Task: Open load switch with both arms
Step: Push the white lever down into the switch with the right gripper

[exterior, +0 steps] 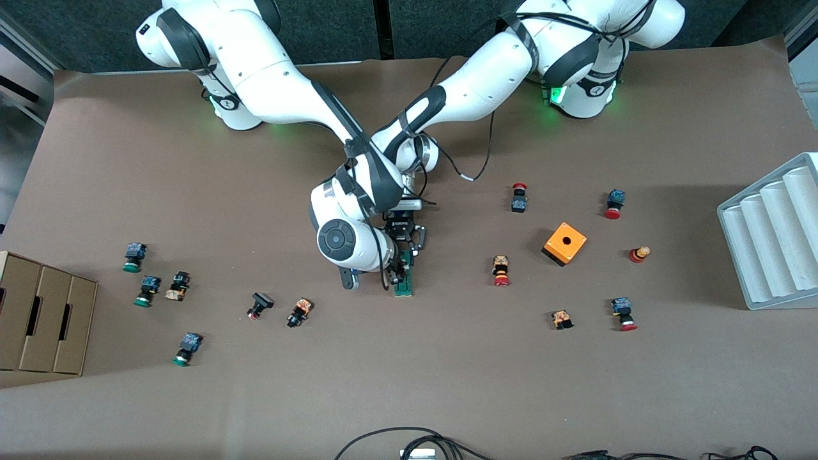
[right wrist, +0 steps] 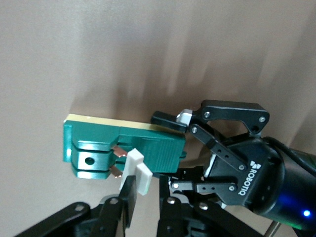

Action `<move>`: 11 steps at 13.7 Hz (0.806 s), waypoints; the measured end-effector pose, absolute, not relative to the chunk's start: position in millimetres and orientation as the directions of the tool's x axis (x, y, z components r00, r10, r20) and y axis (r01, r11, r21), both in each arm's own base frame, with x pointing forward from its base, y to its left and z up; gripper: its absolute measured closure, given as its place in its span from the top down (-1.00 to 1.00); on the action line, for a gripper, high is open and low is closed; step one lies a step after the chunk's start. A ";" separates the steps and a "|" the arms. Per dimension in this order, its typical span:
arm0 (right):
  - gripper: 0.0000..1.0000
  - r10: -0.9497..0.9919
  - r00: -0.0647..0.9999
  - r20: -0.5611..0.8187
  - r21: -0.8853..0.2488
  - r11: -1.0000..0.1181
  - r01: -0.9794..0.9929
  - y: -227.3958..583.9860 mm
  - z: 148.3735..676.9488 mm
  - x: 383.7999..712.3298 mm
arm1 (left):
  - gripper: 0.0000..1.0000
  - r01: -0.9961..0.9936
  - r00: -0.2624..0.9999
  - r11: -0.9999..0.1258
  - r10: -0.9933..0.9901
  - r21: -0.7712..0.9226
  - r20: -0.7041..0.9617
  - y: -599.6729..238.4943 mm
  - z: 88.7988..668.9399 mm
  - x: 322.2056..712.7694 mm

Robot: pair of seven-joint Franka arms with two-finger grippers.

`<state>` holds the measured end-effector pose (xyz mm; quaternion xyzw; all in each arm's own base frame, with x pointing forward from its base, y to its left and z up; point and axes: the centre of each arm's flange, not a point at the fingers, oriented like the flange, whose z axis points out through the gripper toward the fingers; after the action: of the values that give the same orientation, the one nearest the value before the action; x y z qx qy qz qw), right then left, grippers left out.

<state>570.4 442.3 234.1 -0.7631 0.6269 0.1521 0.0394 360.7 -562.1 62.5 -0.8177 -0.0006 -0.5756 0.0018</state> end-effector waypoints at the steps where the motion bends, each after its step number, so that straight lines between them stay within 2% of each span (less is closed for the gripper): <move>1: -0.48 -0.945 0.174 -0.275 0.130 -0.216 -0.968 443.4 232.7 568.5 | 0.26 0.003 0.337 -1.000 -0.001 -0.002 0.941 -562.1 62.5 360.7; 11: -0.48 -0.947 0.183 -0.263 0.121 -0.221 -0.968 445.5 223.4 563.9 | 0.26 0.003 0.337 -1.000 -0.001 -0.002 0.941 -562.1 62.5 360.7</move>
<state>563.9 445.5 223.4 -0.7683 0.6231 0.1416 0.0361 360.7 -562.1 62.5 -0.8177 -0.0005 -0.5757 0.0018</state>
